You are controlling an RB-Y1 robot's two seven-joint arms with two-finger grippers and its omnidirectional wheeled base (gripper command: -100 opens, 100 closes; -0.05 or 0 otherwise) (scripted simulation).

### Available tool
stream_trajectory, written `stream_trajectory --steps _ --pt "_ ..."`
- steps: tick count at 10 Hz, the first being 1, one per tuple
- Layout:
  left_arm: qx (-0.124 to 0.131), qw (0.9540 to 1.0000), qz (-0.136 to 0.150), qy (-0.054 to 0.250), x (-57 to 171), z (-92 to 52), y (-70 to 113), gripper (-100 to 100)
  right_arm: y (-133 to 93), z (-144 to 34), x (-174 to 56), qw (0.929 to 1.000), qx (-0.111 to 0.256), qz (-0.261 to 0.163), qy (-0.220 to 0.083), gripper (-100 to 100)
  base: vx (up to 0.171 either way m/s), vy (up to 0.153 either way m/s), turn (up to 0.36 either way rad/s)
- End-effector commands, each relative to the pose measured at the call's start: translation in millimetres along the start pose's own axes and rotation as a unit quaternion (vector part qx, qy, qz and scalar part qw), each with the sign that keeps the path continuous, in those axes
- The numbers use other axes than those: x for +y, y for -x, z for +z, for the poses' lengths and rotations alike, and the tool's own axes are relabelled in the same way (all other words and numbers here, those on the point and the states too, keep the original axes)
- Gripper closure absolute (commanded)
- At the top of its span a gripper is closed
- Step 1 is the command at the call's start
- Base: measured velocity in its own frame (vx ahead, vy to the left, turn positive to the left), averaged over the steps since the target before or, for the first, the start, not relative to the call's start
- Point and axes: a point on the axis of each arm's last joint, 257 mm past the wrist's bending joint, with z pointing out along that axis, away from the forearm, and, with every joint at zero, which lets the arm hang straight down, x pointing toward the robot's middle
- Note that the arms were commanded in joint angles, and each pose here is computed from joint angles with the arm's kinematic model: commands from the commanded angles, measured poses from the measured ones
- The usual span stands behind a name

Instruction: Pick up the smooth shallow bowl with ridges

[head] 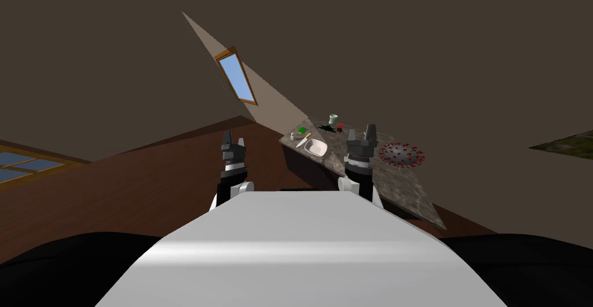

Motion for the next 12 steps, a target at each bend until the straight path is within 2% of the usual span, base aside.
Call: stream_trajectory --steps 1,3,5,6,9,11,12 --pt "0.0 1.0 0.0 0.0 0.0 0.0 0.0 0 -5.1 -2.3 -6.2 0.9996 0.023 -0.014 -0.008 -100 -0.009 0.021 0.018" --pt "0.0 1.0 0.0 0.0 0.0 0.0 0.0 0 -11.1 -8.8 -20.3 0.9973 0.055 -0.04 -0.025 -100 -0.026 0.055 0.025" --pt "0.0 1.0 0.0 0.0 0.0 0.0 -0.1 0 -15.4 -19.7 -40.7 0.9918 0.09 -0.077 -0.049 -100 -0.053 0.084 0.033" --pt "0.0 1.0 0.0 0.0 0.0 0.0 -0.1 0 -16.0 -19.8 -40.7 0.9914 0.093 -0.078 -0.049 -100 -0.05 0.078 0.017" --pt "0.0 1.0 0.0 0.0 0.0 0.0 -0.1 0 -16.3 -45.4 -79.6 0.9738 0.148 -0.146 -0.092 -100 -0.061 0.116 0.045" --pt "0.0 1.0 0.0 0.0 0.0 0.0 -0.1 0 -11.9 -68.6 -108.0 0.9546 0.186 -0.198 -0.123 -100 -0.098 0.18 0.06" --pt "0.0 1.0 0.0 0.0 -0.1 0.1 -0.1 0 -11.9 -68.6 -108.0 0.9546 0.186 -0.198 -0.123 -100 -0.079 0.125 0.013"
